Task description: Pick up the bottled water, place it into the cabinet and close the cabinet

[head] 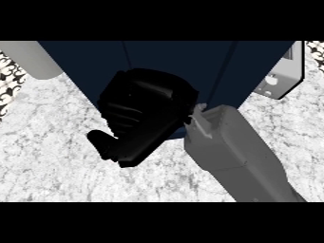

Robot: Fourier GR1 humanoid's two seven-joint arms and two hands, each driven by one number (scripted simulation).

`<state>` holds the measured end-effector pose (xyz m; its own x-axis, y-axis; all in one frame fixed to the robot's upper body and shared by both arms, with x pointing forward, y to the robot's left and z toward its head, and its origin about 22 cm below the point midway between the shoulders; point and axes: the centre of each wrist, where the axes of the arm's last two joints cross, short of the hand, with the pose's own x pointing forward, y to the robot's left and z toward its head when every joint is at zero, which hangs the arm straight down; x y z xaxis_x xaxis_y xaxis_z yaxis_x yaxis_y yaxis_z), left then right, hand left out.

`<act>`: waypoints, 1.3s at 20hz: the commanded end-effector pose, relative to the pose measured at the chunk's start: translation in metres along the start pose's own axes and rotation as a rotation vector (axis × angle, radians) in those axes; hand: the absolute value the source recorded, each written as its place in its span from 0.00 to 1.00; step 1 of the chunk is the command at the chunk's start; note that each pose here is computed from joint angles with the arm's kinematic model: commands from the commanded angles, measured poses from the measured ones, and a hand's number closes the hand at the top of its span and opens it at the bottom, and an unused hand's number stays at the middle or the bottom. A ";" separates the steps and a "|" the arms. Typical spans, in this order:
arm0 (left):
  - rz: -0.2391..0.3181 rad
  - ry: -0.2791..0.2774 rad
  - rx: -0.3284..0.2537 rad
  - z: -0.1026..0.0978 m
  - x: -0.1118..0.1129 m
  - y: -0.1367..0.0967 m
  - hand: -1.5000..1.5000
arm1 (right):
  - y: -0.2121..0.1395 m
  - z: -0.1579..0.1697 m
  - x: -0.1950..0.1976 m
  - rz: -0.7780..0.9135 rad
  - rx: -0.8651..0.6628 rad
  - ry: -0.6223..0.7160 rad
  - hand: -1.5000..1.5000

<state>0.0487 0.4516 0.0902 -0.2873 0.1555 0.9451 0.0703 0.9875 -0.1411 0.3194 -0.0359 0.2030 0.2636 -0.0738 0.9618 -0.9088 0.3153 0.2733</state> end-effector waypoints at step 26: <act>0.024 -0.010 -0.049 -0.006 -0.005 -0.009 0.00 | -0.072 -0.004 0.070 0.279 -0.352 -0.301 0.00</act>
<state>0.0483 0.4478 0.0882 -0.2892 0.1726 0.9416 0.0937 0.9840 -0.1516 0.3820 -0.0395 0.1884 0.0382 -0.0963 0.9946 -0.8745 0.4785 0.0799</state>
